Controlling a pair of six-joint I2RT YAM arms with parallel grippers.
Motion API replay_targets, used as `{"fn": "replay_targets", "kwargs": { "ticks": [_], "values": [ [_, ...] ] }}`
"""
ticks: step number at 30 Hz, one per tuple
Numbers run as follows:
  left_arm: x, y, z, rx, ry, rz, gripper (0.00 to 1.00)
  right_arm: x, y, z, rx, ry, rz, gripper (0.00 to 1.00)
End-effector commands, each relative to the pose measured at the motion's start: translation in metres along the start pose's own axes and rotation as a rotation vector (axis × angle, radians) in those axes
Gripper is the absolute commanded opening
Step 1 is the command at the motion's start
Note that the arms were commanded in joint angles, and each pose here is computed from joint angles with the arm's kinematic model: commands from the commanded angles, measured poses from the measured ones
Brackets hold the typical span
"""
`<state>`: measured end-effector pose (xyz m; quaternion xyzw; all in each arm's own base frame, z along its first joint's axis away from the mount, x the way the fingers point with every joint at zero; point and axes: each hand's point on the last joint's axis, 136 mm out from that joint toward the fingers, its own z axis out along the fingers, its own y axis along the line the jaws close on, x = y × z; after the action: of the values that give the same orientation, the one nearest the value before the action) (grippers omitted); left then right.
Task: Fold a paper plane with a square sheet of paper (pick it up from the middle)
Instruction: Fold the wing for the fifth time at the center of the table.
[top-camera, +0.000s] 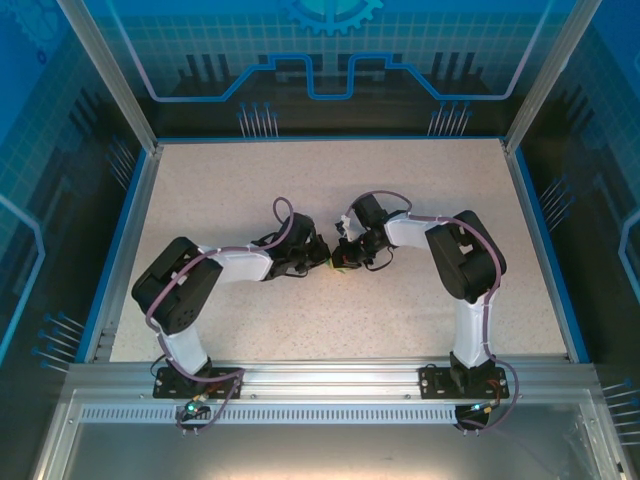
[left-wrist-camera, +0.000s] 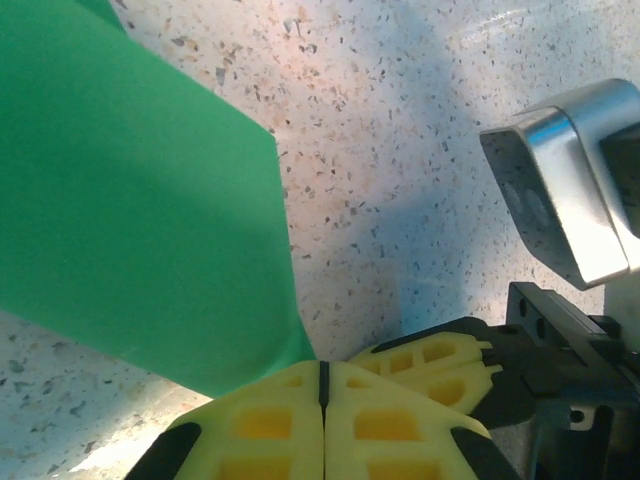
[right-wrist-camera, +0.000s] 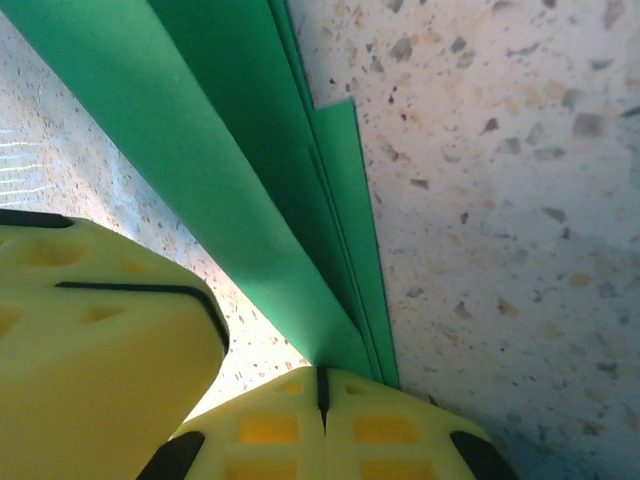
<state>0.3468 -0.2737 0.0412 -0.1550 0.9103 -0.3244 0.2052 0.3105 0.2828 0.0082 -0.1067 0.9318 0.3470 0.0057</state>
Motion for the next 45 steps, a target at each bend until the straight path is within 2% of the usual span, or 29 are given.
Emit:
{"fn": "replay_targets", "kwargs": {
  "ticks": [1,7,20,33,45],
  "values": [
    [0.012,0.017,0.009,-0.042,0.029,-0.023,0.07,0.053,-0.064,0.015,0.196,0.158,0.165,0.04],
    [0.014,0.034,0.02,-0.064,0.029,-0.042,0.06,0.054,-0.065,0.015,0.198,0.159,0.166,0.04],
    [0.001,0.072,0.015,-0.132,-0.017,-0.074,0.06,0.056,-0.069,0.014,0.214,0.164,0.168,0.03],
    [-0.049,0.115,-0.002,-0.198,-0.069,-0.102,0.07,0.057,-0.071,0.015,0.224,0.169,0.168,0.03],
    [-0.09,0.151,-0.031,-0.242,-0.156,-0.21,0.08,0.055,-0.07,0.014,0.219,0.166,0.163,0.03]
  ]
}}
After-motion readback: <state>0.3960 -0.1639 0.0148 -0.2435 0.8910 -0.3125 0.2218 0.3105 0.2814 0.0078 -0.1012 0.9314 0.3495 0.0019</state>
